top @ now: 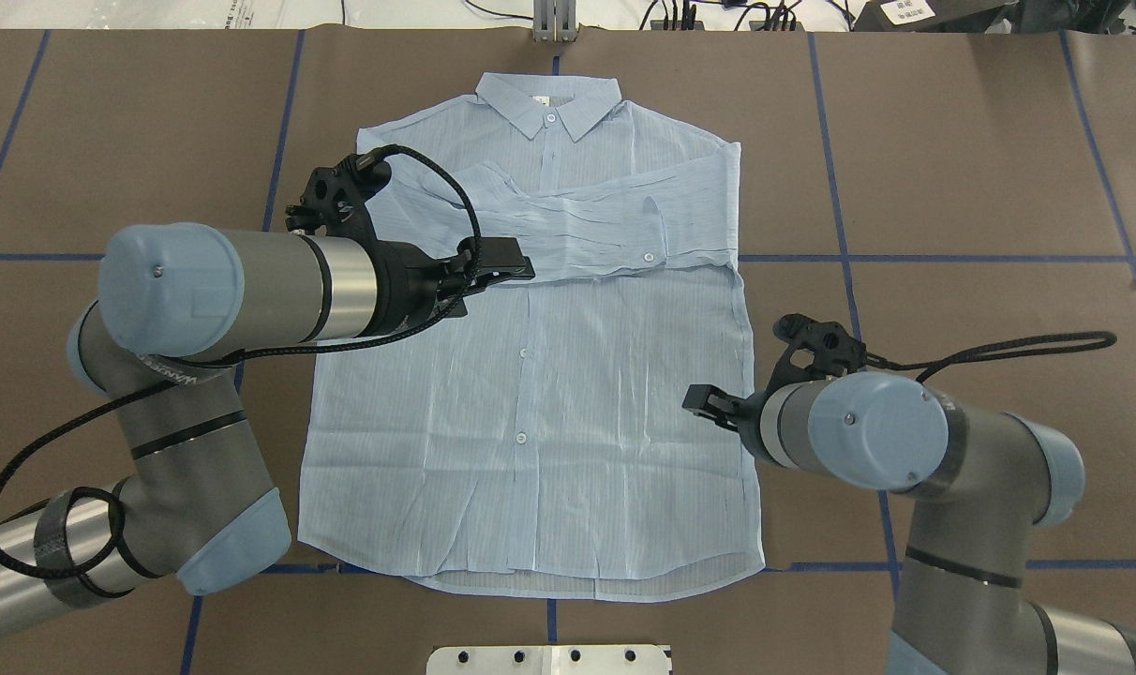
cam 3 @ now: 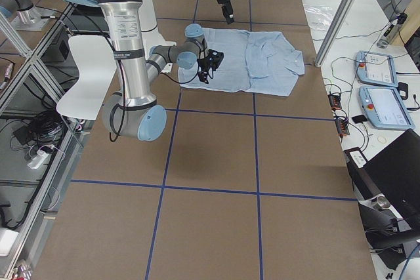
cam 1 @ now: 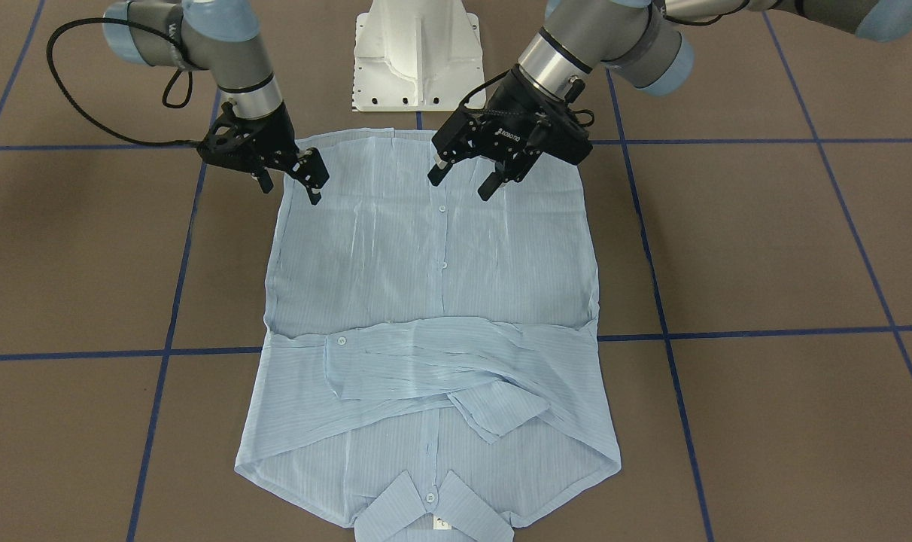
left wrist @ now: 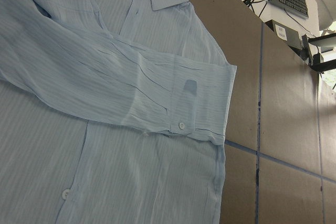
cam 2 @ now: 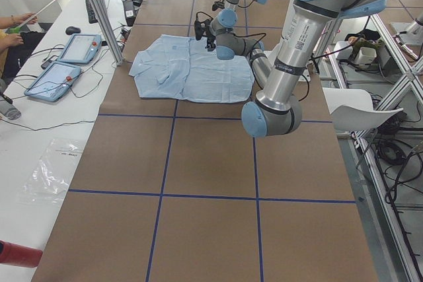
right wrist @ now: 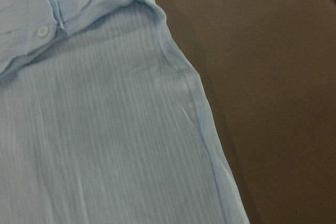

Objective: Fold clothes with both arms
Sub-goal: 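Release the sleeve with the left gripper and move both grippers to the hem corners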

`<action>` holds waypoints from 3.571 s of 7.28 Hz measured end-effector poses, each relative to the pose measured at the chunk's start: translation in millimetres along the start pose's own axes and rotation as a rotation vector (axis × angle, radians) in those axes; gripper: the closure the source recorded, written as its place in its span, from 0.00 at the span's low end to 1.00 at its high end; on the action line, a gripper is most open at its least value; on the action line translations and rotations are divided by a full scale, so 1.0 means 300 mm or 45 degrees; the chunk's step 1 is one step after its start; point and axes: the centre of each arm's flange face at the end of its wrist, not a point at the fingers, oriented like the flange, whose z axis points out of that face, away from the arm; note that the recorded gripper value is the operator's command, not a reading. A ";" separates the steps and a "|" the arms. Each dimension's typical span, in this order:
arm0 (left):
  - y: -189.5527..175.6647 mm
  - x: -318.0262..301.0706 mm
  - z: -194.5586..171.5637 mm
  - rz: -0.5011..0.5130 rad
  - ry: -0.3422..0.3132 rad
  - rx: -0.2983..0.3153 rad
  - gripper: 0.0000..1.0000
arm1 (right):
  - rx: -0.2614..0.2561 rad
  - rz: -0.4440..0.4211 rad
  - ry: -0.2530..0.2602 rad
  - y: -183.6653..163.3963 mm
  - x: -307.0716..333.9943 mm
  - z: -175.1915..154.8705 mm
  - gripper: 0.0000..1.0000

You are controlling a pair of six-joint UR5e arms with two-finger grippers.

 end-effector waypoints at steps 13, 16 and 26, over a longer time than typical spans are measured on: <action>-0.028 -0.091 -0.038 0.068 -0.142 0.126 0.00 | -0.001 0.103 0.223 0.414 0.174 -0.018 0.15; -0.028 -0.097 -0.030 0.068 -0.148 0.126 0.00 | 0.009 0.094 0.243 0.419 0.185 0.011 0.27; -0.027 -0.103 -0.026 0.068 -0.153 0.127 0.00 | 0.080 0.071 0.211 0.411 0.173 0.027 1.00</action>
